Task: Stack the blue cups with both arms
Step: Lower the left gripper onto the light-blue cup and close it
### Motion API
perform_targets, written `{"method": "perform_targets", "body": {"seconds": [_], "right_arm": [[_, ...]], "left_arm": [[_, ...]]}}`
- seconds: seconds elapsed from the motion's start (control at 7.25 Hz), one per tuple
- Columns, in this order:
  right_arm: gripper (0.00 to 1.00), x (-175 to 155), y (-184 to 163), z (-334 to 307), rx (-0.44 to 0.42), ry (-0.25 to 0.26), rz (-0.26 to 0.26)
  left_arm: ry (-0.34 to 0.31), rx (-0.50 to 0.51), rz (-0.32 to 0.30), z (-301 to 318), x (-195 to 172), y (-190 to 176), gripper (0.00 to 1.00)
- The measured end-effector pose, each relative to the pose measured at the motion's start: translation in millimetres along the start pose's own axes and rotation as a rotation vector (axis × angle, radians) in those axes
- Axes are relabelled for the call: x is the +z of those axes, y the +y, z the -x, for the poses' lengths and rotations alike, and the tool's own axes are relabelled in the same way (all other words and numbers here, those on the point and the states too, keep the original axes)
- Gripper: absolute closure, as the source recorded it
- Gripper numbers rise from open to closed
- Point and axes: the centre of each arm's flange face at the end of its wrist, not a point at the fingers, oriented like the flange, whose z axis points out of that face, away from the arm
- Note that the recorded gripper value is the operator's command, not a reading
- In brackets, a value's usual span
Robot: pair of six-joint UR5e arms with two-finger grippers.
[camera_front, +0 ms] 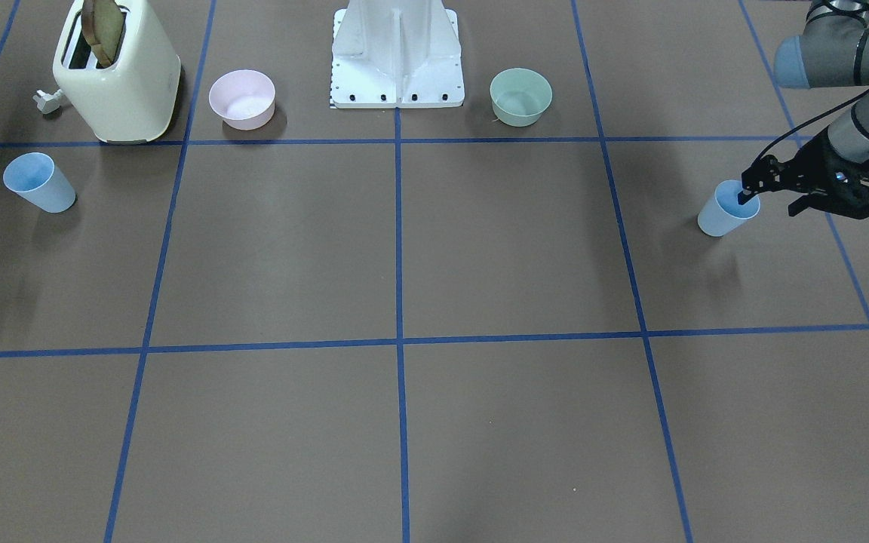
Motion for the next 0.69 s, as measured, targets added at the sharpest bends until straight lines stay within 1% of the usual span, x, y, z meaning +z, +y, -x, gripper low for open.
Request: {"method": "perform_targets", "body": {"seconds": [0.14,0.28,0.41,0.55,0.69], "right_arm": [[0.00,0.2,-0.2,-0.2,0.000,0.001,0.000],[0.00,0.4,-0.5,-0.2,0.000,0.001,0.000],[0.00,0.5,-0.5,-0.1,0.000,0.000,0.001],[0.00,0.3,-0.6,0.2,0.000,-0.003,0.002],[0.00,0.3,-0.6,0.3,0.001,-0.005,0.003]], "left_arm": [[-0.001,0.000,0.003,-2.5,2.8,-0.4,0.18],[-0.003,0.001,0.006,-4.1,5.1,-0.7,0.29],[-0.006,0.003,0.010,-4.9,8.2,-0.6,0.42],[-0.013,0.007,0.013,-5.7,12.0,-0.3,0.62],[-0.019,0.009,0.017,-6.4,15.6,0.1,0.74]]}}
